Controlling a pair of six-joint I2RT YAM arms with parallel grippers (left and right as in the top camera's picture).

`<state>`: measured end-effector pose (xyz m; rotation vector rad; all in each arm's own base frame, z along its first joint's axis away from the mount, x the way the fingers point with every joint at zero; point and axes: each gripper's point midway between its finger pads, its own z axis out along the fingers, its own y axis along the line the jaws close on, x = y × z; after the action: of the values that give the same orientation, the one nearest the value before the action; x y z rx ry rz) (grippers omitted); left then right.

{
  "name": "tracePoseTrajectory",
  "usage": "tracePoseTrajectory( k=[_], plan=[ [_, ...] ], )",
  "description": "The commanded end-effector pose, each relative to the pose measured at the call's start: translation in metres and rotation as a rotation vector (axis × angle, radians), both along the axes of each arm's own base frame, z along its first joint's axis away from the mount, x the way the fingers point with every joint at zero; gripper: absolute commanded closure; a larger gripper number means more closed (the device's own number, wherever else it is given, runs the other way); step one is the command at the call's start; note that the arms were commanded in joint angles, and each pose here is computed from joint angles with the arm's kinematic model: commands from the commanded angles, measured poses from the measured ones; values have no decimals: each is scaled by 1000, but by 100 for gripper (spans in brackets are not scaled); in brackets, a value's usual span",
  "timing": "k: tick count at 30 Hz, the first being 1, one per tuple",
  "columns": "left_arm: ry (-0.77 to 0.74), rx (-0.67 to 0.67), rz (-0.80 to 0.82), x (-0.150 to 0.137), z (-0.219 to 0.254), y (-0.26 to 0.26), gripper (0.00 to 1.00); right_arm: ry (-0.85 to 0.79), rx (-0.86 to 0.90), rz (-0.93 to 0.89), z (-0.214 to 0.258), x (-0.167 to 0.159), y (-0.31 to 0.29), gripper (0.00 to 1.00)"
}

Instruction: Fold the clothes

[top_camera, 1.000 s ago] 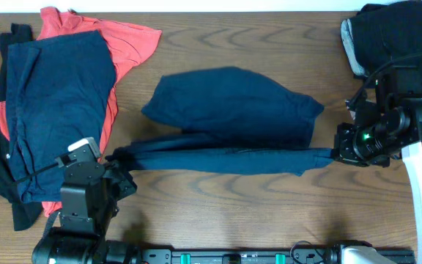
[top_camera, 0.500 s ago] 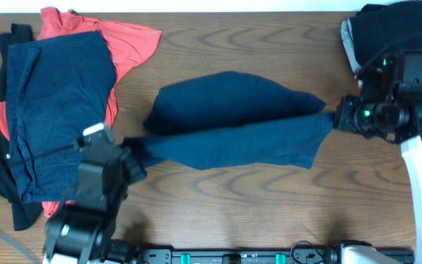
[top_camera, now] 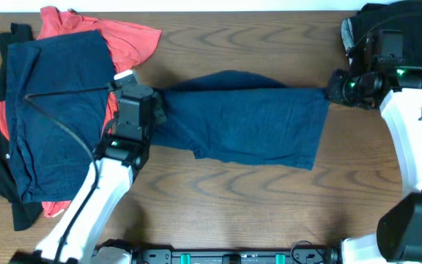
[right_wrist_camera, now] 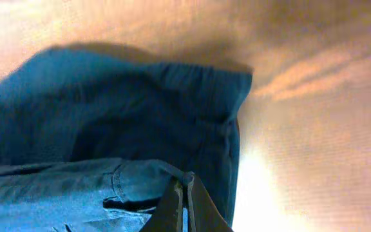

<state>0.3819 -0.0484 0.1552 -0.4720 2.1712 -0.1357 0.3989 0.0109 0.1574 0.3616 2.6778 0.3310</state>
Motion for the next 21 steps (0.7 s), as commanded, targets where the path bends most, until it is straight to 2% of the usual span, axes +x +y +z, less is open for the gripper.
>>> tracePoseTrajectory(
  k=[1,8,11,16,19,21],
  plan=[
    [-24,35,19,12,0,6,94,-15,-36,-54,-11,16,-19,99],
    [-108,21,17,29,11,1,94,-5,-35,-68,-49,42,-23,99],
    [-140,13,17,38,12,-1,88,21,-29,-75,-69,48,-23,99],
    [-179,2,18,57,3,-5,83,25,-26,-81,-89,58,-25,99],
    [-208,-5,19,71,-7,-9,61,-11,-28,-83,-89,68,-26,99],
    [-229,-10,19,79,-13,-11,34,-37,-25,-92,-88,75,-27,99]
  ],
)
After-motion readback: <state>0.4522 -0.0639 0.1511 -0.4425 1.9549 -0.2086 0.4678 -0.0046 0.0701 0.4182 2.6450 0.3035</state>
